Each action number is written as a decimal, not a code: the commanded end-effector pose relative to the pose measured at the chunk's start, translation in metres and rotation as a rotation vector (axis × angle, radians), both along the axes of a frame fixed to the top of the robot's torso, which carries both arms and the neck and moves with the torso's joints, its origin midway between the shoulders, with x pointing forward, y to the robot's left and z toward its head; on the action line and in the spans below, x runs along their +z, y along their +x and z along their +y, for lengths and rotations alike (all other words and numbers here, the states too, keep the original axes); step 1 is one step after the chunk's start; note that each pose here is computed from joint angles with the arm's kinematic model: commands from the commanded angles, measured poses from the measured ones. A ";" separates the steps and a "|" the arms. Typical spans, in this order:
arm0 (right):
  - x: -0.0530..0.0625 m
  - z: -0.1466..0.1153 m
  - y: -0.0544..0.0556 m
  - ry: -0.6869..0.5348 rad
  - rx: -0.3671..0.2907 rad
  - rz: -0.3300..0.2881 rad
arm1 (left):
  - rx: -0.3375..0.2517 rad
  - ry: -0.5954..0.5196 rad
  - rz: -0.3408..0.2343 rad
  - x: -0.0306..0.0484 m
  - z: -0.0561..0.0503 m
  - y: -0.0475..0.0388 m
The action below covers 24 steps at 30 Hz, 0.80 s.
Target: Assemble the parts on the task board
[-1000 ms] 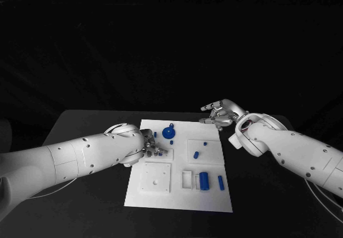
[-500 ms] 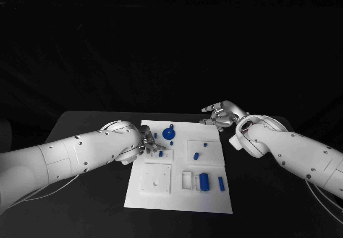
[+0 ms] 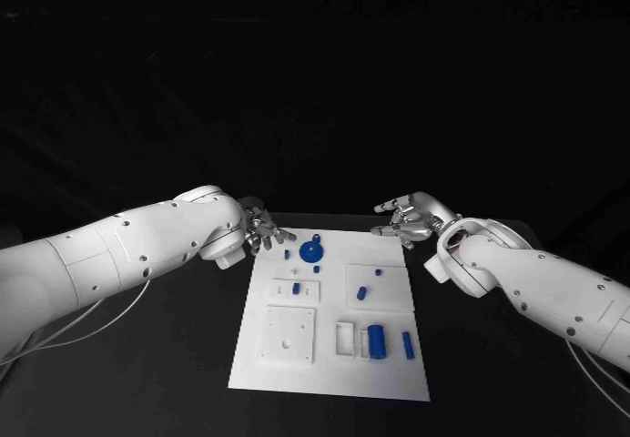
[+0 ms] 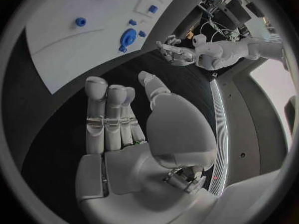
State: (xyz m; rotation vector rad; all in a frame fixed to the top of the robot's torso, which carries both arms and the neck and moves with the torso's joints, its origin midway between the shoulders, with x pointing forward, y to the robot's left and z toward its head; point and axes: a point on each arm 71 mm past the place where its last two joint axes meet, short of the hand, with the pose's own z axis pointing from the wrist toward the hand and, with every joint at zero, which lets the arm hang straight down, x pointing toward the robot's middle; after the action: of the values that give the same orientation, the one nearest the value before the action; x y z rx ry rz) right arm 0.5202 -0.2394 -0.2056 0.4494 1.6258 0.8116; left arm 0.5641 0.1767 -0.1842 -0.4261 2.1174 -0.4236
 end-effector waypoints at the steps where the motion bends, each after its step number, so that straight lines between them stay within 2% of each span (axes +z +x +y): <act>1: 0.000 0.001 0.000 0.008 0.009 -0.006 | -0.031 -0.015 0.031 0.0028 -0.002 0.0069; 9: 0.002 0.003 0.001 0.013 0.011 -0.009 | -0.029 0.048 0.044 0.0055 0.003 0.0251; 18: 0.008 0.005 0.003 0.031 0.005 -0.031 | -0.046 0.103 0.117 0.0000 0.005 0.0348; 24: 0.014 0.004 0.005 0.065 -0.010 -0.062 | -0.035 0.129 0.133 -0.0094 0.009 0.0382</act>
State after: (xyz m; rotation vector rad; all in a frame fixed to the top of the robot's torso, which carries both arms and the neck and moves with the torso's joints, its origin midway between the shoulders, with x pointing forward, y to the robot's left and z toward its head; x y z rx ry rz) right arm 0.5251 -0.2356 -0.1941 0.4663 1.5773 0.8437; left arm 0.6037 0.1878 -0.1912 -0.4048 2.2269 -0.2837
